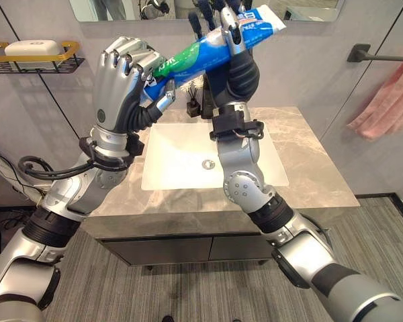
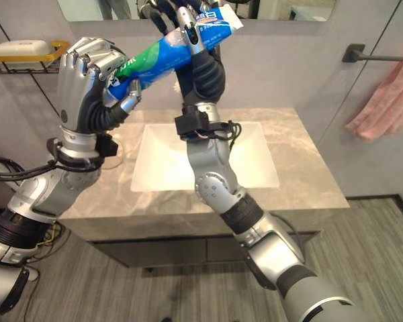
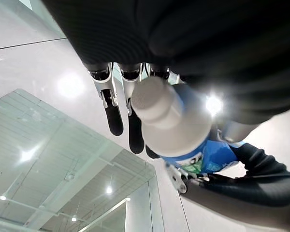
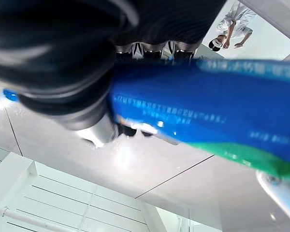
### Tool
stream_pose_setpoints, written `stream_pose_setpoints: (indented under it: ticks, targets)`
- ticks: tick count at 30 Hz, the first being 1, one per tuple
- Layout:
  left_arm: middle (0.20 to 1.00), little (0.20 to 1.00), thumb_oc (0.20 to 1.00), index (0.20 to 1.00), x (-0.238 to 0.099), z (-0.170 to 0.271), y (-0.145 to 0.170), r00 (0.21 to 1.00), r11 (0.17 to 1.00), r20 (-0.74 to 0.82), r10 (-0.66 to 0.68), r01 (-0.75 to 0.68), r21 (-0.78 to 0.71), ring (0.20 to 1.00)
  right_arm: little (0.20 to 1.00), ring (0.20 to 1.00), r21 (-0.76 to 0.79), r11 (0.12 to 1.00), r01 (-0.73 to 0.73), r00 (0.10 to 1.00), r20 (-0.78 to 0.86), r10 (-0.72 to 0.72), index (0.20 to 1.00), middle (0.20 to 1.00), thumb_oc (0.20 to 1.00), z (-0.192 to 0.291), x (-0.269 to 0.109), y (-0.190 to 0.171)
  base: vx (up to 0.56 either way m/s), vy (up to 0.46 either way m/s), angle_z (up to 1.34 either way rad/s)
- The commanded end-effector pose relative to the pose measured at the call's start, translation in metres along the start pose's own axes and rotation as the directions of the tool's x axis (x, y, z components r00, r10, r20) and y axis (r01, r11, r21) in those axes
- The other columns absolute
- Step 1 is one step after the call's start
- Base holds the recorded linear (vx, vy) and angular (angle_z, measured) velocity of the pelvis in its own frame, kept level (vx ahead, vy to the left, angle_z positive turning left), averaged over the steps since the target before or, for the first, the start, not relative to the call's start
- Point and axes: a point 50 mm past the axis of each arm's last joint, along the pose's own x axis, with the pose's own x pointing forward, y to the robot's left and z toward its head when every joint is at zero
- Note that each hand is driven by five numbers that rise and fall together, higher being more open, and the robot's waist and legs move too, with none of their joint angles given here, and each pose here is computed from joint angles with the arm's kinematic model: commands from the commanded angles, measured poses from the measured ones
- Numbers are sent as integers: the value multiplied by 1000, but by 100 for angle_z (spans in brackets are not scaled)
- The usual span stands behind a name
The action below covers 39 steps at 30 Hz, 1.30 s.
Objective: Put brush and paste in cup on sink, flatten towel.
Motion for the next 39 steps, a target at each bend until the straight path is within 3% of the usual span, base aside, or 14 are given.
stream_pose_setpoints:
  ticks: [1, 2, 3, 15, 21, 27, 30, 32, 33, 34, 35, 36, 37, 39]
  targets:
    - [200, 200, 200, 200, 20, -10, 21, 993, 993, -20, 114, -113, 20, 200, 200, 200, 33, 998, -50, 988, 145, 45, 200, 200, 200, 24, 7, 12, 0, 0, 0]
    - [652, 652, 652, 652, 19, -10, 21, 991, 992, -30, 128, -128, 21, 652, 200, 200, 43, 998, -34, 986, 162, 27, 200, 200, 200, 26, 7, 11, 0, 0, 0]
    - [1000, 1000, 1000, 1000, 18, -10, 20, 991, 991, -32, 131, -131, 17, 1000, 200, 200, 47, 999, -26, 986, 166, 17, 200, 200, 200, 26, 7, 10, 0, 0, 0]
    - [1000, 1000, 1000, 1000, 10, -9, 32, 983, 984, -40, 177, -176, 40, 1000, 200, 200, 48, 996, 80, 968, 236, -89, 200, 200, 200, 37, 5, -3, 3, -4, 2]
    - [1000, 1000, 1000, 1000, -10, -13, 51, 979, 979, -63, 192, -187, 79, 1000, 200, 200, 41, 991, 126, 950, 284, -132, 200, 200, 200, 50, 2, -14, 3, -14, 8]
    - [1000, 1000, 1000, 1000, -82, -39, 71, 937, 986, -329, 114, -67, 149, 1000, 200, 200, -10, 983, 183, 934, 315, -171, 200, 200, 200, 67, 1, -29, 0, -20, 18]
    - [1000, 1000, 1000, 1000, -132, -54, 74, 850, 983, -526, 38, 62, 171, 1000, 200, 200, -70, 979, 191, 934, 320, -160, 200, 200, 200, 74, 5, -29, 11, -9, 16]
    - [1000, 1000, 1000, 1000, -141, -57, 77, 830, 980, -557, 26, 88, 178, 1000, 200, 200, -85, 978, 189, 934, 324, -152, 200, 200, 200, 76, 7, -29, 1, -12, 24]
    - [1000, 1000, 1000, 1000, -183, -67, 80, 705, 970, -709, 10, 166, 180, 1000, 200, 200, -119, 976, 184, 937, 322, -137, 200, 200, 200, 79, 11, -28, 15, -17, 29]
    - [1000, 1000, 1000, 1000, -207, -71, 79, 621, 966, -784, 0, 204, 162, 1000, 200, 200, -144, 973, 180, 942, 309, -128, 200, 200, 200, 79, 13, -28, 1, -18, 23]
    - [1000, 1000, 1000, 1000, -215, -72, 79, 590, 965, -807, 2, 212, 157, 1000, 200, 200, -156, 972, 178, 946, 298, -125, 200, 200, 200, 79, 14, -29, -12, -5, 22]
    - [1000, 1000, 1000, 1000, -238, -75, 78, 492, 960, -871, 3, 243, 140, 1000, 200, 200, -174, 970, 172, 951, 286, -117, 200, 200, 200, 78, 15, -28, 13, -3, 26]
    - [1000, 1000, 1000, 1000, -278, -73, 75, 310, 954, -951, -12, 288, 82, 1000, 200, 200, -214, 964, 155, 960, 262, -96, 200, 200, 200, 77, 20, -26, 17, 3, 23]
    - [1000, 1000, 1000, 1000, -303, -70, 71, 195, 943, -980, -28, 329, 38, 1000, 200, 200, -256, 958, 128, 970, 235, -67, 200, 200, 200, 76, 24, -23, -2, 8, 23]
